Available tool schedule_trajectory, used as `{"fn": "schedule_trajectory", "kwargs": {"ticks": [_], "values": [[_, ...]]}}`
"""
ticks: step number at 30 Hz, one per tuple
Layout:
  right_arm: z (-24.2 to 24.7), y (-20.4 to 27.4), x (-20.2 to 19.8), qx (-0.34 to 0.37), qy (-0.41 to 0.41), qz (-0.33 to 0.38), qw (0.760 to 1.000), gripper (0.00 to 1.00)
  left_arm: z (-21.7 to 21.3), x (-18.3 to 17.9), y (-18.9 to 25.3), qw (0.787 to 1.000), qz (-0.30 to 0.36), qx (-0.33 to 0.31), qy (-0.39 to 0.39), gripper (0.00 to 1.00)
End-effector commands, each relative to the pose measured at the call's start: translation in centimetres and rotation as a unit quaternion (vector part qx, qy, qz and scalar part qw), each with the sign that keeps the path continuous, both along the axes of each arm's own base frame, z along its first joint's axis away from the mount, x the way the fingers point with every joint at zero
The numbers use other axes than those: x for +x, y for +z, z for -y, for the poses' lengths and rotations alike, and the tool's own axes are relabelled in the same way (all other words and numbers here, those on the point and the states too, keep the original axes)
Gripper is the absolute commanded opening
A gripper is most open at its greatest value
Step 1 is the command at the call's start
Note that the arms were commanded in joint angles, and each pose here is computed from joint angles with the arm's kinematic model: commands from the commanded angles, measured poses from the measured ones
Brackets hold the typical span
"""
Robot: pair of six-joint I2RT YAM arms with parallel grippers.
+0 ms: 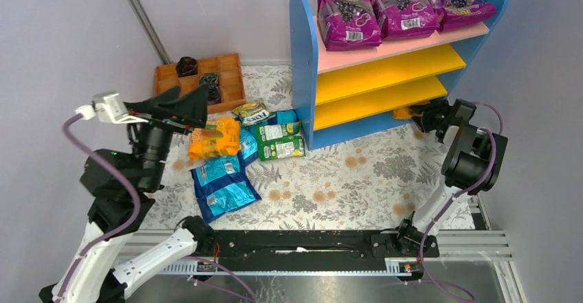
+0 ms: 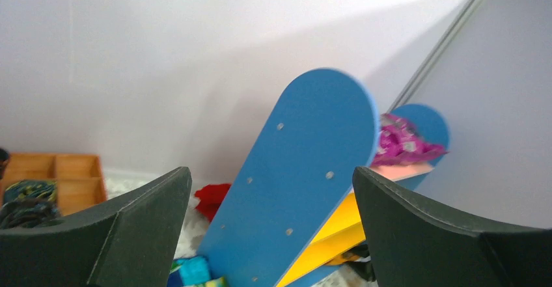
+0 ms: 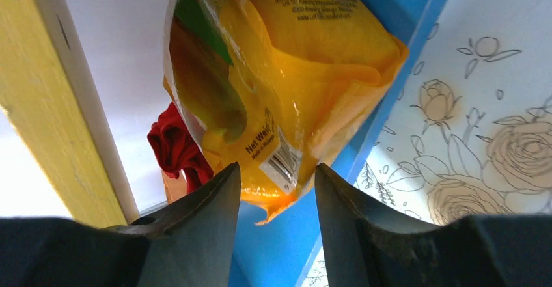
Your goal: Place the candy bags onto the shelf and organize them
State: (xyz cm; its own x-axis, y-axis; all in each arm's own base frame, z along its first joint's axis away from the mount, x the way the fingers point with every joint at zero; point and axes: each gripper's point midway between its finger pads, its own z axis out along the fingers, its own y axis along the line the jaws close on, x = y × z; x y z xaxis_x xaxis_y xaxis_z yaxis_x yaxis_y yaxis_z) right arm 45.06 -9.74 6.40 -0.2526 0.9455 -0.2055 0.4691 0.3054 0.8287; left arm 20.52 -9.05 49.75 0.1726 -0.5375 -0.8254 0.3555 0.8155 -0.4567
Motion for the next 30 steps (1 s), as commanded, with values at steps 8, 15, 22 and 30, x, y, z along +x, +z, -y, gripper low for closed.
{"fn": "schedule_trajectory", "kwargs": {"ticks": [8, 15, 22, 30], "values": [[1.2, 0.7, -3.1, -0.062, -0.031, -0.020, 0.997, 0.68, 0.9, -3.9, 5.4, 0.988, 0.096, -0.073, -0.093, 0.99], [1.8, 0.5, -3.1, -0.072, -0.022, -0.019, 0.997, 0.69, 2.4, -3.0, 4.9, 0.988, 0.088, -0.058, -0.110, 0.98], [2.0, 0.4, -1.9, -0.061, -0.016, -0.008, 0.998, 0.68, 1.9, -2.8, 4.9, 0.990, 0.094, -0.051, -0.094, 0.97], [1.9, 0.9, 0.6, -0.051, -0.015, 0.014, 0.999, 0.67, 1.0, -3.2, 5.2, 0.989, 0.114, -0.054, -0.078, 0.89]]}}
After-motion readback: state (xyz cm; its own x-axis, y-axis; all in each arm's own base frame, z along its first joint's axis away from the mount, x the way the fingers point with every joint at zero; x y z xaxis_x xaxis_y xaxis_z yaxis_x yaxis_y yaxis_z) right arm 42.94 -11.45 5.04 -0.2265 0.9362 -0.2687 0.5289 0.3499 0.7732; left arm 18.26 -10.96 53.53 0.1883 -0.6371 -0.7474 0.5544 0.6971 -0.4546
